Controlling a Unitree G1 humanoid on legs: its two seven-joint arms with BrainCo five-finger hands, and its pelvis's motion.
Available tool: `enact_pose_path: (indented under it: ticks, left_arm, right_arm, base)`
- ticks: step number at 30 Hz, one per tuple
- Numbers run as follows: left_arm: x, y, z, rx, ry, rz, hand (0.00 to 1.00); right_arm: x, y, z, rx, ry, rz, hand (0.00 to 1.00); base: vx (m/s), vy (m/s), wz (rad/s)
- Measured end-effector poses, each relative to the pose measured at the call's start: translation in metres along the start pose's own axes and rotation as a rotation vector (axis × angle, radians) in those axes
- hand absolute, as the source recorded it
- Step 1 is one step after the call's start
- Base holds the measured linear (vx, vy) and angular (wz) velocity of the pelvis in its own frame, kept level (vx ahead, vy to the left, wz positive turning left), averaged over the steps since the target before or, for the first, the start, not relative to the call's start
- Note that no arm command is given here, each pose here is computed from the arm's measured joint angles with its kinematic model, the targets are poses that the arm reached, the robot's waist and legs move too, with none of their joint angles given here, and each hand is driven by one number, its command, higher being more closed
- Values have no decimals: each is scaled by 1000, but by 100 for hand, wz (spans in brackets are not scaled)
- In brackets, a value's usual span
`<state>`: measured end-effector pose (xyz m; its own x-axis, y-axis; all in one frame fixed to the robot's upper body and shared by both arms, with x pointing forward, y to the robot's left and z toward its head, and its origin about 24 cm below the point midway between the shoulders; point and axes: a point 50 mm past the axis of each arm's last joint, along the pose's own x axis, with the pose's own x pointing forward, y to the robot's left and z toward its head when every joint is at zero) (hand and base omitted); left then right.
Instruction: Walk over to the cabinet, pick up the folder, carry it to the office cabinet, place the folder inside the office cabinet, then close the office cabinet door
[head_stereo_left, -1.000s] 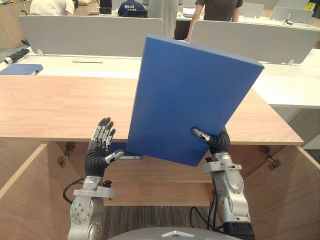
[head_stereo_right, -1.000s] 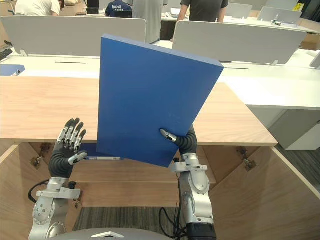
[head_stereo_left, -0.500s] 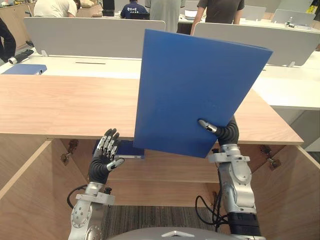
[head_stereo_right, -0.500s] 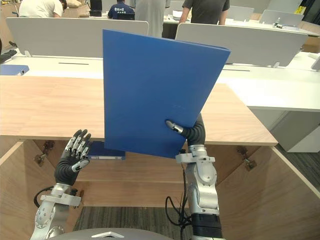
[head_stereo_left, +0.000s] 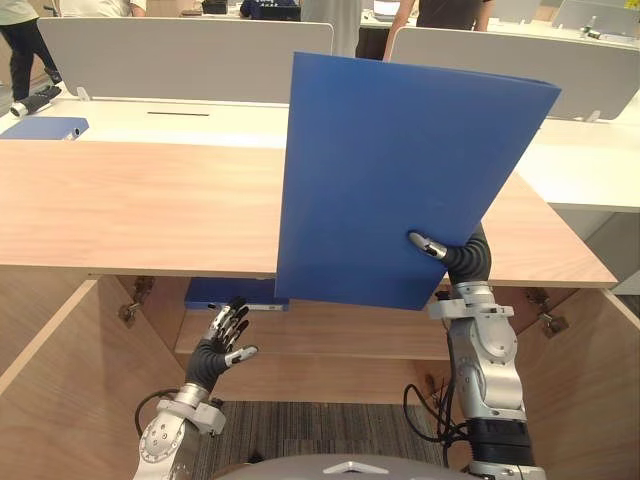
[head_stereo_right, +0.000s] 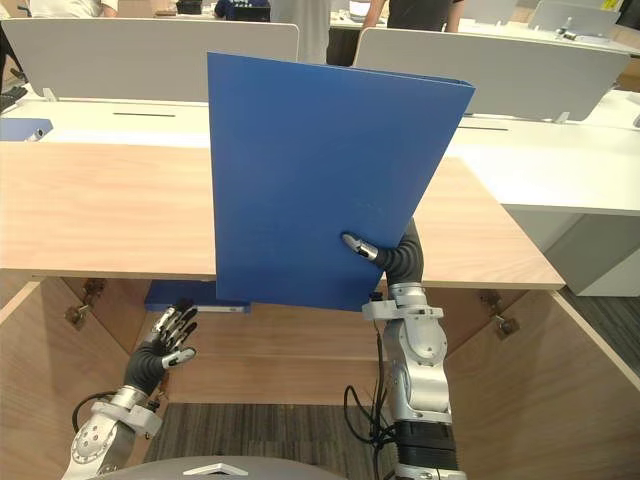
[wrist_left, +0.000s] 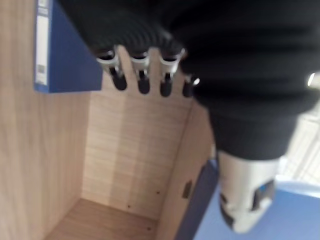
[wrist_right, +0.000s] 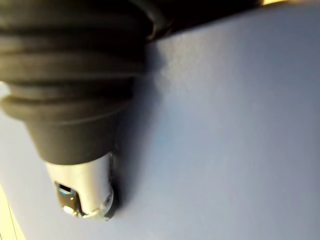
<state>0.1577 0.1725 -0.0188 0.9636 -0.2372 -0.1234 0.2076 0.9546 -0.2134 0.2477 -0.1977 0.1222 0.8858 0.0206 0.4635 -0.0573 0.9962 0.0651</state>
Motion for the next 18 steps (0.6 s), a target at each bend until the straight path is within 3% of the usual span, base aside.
enact_pose_path:
  ticks: [9, 18]
  left_arm:
    - [8, 10, -20, 189, 121, 114, 0]
    - [-7, 30, -51, 216, 275, 313, 0]
  right_arm:
    - [2, 2, 2, 25, -14, 18, 100]
    - [0, 13, 23, 78, -131, 21, 100]
  base:
    - [14, 1, -1]
    - [-2, 2, -2]
